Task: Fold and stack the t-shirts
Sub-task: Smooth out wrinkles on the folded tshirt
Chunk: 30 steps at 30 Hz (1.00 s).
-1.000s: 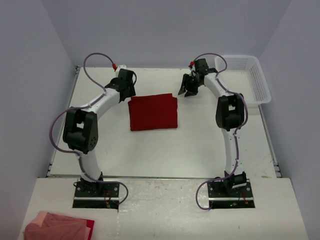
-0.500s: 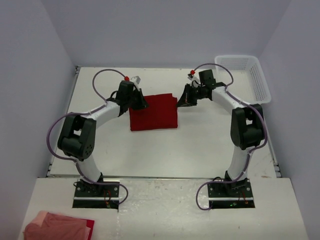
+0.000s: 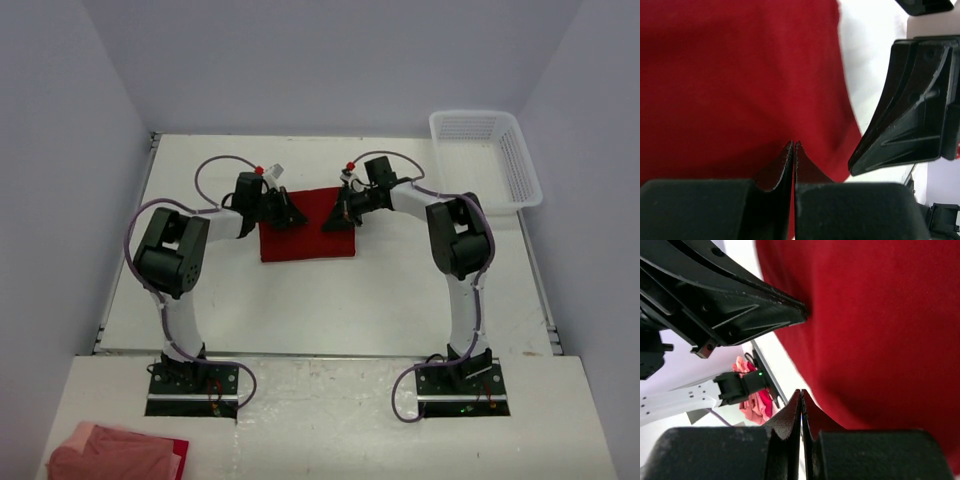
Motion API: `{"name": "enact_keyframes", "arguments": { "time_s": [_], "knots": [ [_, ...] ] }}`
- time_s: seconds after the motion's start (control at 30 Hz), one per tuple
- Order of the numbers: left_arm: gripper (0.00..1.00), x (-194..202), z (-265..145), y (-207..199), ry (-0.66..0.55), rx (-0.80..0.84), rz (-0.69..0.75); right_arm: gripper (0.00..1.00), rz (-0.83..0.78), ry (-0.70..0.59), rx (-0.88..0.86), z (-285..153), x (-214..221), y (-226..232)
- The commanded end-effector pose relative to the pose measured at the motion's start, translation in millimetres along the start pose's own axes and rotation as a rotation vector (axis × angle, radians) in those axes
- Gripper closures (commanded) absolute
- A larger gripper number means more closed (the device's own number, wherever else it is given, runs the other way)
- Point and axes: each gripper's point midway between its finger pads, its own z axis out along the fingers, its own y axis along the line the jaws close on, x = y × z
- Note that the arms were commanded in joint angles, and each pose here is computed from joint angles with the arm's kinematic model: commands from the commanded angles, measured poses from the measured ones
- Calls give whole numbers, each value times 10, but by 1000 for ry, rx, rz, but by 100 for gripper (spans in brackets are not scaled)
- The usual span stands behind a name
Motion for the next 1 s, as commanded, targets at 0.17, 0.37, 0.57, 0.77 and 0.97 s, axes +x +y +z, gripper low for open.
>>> {"name": "enact_keyframes", "arguments": {
  "time_s": [0.17,0.37,0.57,0.77,0.97],
  "knots": [
    [100,-30,-96,366,-15,-76,-29,100,106,-4,185,244,48,-322],
    [100,-119,-188,590,-34,-215,15,100,188,-53,266,186,84,-398],
    [100,-243,-362,531,-68,-274,33,100,134,-53,304,158,52,-405],
    [100,-656,-934,206,-221,-475,118,100,-117,-85,208,57,44,101],
    [46,-613,-1298,375,-181,-711,81,100,-236,-118,123,-206,232,730]
  ]
}}
